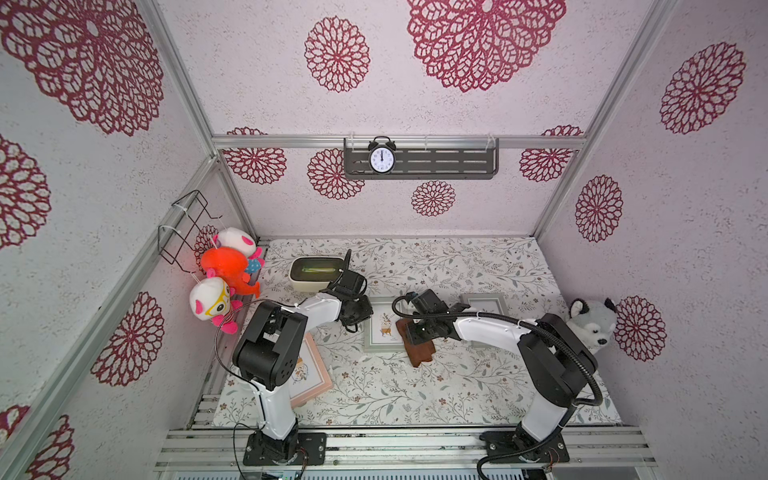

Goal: Wipe the picture frame with a cloth
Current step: Wipe the dirt from the picture frame.

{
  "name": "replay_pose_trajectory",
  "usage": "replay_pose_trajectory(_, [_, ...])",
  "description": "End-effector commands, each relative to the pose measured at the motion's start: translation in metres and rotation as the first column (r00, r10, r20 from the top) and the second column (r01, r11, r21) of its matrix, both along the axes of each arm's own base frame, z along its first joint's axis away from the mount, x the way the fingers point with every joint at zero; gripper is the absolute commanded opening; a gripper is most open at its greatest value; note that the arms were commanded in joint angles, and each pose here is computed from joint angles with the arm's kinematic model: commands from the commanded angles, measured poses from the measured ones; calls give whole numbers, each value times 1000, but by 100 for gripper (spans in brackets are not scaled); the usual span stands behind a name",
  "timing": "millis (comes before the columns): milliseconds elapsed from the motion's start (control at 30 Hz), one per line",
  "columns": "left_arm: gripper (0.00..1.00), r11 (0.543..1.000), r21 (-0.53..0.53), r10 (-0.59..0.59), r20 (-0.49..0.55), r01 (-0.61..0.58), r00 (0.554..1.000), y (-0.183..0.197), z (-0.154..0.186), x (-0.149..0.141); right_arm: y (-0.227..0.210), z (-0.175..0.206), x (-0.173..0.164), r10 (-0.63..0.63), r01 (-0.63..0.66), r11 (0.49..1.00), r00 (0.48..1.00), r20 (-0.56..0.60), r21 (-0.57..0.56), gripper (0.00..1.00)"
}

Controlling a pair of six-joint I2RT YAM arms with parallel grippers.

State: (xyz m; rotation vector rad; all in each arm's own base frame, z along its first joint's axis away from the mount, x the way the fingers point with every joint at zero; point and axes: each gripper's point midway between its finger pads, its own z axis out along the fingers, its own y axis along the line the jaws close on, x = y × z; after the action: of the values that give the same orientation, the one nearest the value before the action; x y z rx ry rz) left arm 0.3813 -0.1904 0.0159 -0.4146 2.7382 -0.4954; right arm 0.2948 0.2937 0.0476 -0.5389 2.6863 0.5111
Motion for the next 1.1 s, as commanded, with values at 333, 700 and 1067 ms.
replay_pose_trajectory(333, [22,993,106,-17,-269,47,963,10,-76,-62,4,-13,34,-18,16,998,999,-36,-54,0])
replay_pose_trajectory(700, [22,986,156,-20,-279,65,960,17,-71,-68,-9,-13,6,-23,22,1000,998,-61,-23,0])
replay_pose_trajectory(1067, [21,986,147,-31,-273,73,961,13,-67,-64,1,-5,14,-13,13,1000,998,-64,4,0])
